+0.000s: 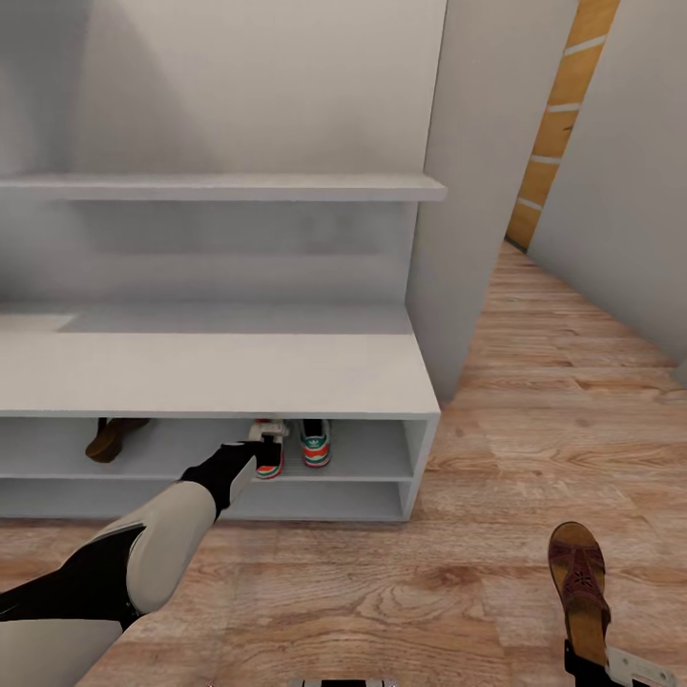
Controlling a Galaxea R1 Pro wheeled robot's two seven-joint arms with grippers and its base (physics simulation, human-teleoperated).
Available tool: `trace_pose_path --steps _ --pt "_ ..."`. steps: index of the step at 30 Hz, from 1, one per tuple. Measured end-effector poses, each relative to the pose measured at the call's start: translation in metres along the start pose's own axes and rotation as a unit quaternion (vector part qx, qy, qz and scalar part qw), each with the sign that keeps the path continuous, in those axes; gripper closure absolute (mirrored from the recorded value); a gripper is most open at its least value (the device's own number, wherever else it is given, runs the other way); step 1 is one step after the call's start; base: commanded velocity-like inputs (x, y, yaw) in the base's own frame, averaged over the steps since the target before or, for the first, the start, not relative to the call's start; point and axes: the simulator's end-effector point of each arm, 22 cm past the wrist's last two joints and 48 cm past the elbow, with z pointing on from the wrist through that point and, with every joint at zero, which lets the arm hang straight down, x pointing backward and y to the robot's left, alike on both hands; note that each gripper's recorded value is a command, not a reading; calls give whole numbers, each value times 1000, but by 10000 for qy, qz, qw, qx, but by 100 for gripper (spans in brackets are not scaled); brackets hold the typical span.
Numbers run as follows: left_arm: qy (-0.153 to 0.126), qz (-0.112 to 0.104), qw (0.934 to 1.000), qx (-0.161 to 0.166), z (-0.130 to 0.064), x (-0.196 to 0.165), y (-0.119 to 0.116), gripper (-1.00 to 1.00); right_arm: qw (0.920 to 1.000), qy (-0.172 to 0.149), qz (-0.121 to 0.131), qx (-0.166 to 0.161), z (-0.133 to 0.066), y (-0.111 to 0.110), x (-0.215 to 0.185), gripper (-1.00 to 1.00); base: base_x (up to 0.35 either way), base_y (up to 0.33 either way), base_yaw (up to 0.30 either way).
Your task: Pick up the two gym shoes and the two sandals from the corridor floor and place them onto the hallstand (shoe rack) in the corridor, making sure they are on the rack and not on the floor. Arrange them so the two gym shoes are next to each other and the two sandals are next to each other.
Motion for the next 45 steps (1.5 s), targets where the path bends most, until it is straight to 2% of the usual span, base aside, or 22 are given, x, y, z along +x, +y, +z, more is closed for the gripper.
trace_pose_path --steps 45 --pt "-4 -1 10000 -16 3 6 2 100 10000 5 -12 0 2 0 4 100 59 -17 0"
